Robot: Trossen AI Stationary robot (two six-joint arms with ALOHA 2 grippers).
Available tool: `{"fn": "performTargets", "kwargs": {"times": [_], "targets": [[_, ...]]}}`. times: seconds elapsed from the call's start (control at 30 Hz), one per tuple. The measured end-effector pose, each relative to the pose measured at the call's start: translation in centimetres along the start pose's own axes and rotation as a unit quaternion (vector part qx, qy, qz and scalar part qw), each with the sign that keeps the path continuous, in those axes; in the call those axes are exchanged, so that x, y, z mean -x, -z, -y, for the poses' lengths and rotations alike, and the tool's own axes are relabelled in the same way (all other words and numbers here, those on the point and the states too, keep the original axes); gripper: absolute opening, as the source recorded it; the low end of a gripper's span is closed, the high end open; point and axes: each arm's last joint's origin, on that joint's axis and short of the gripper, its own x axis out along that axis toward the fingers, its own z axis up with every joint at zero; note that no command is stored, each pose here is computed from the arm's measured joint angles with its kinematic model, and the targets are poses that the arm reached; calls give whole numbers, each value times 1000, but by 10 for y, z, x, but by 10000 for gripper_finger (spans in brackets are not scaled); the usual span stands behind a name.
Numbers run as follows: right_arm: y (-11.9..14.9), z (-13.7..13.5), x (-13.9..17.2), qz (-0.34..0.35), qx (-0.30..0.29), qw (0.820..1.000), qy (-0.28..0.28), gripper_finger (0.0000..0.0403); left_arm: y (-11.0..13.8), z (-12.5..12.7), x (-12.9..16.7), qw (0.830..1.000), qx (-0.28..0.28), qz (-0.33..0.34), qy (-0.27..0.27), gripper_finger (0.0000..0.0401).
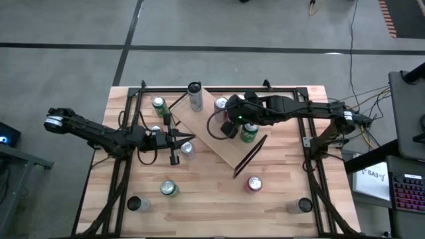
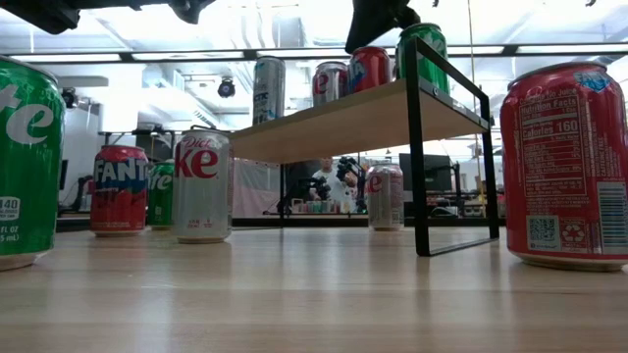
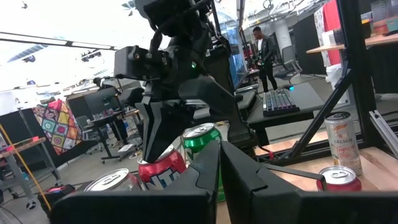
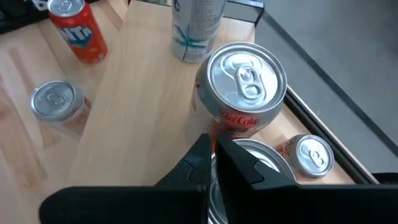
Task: Place canned beverage on shelf
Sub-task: Adjust the orange soda can on the shelf
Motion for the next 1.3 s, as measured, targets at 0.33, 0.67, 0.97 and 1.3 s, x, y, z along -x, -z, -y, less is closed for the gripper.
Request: {"fn": "performTargets", "kwargs": {"times": [0.33,0.67,0.97,1.3], "targets": [[1,1,4,-4,-3,1000,-13,12,0,0,0,1000,0,0,0,0],[2,-2,8,-16,-1,999,-49,12,0,0,0,1000,0,0,0,0],[0,-2,11,-4,-5,999,-49,12,0,0,0,1000,0,0,0,0],[-9,6,18,30,-2,1000,0,12,0,0,0,1000,0,0,0,0]]}}
